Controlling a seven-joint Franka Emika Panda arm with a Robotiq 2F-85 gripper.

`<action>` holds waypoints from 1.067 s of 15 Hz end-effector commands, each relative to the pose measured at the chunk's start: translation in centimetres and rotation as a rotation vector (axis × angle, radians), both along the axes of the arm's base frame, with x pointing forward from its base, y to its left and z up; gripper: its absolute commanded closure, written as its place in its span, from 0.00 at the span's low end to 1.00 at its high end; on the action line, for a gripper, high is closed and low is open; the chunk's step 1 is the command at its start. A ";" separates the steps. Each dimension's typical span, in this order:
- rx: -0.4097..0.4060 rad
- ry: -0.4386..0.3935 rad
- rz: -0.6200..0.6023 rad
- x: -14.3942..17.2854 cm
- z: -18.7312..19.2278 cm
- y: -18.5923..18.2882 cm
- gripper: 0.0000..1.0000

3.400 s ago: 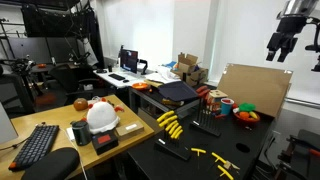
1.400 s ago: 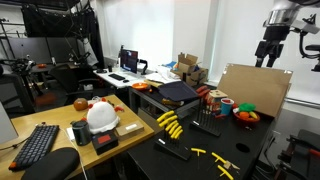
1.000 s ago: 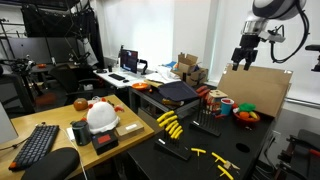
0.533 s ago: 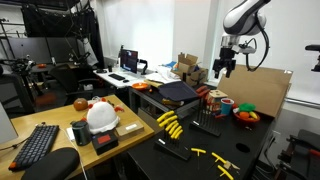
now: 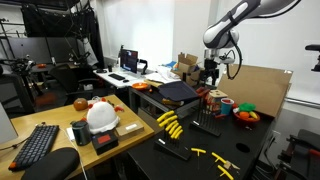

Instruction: Pick up the yellow object tool and put on the table

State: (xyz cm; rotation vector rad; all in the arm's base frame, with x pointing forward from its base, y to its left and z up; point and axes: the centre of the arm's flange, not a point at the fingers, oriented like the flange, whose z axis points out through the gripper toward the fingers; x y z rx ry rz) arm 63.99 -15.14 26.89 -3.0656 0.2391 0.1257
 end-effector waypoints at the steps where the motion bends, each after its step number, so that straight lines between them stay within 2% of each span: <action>1: 0.014 0.041 0.076 3.7 -1.4 0.7 0.00; 3: -0.003 0.053 0.108 3.6 -2.3 2.7 0.00; 5: -0.068 0.048 0.111 2.2 -2.1 5.7 0.00; 11: -0.256 -0.033 0.009 -2.6 3.8 13.6 0.00; 14: -0.313 -0.045 0.020 -4.3 5.2 16.4 0.00; 16: -0.338 -0.029 0.058 -4.4 5.1 17.7 0.00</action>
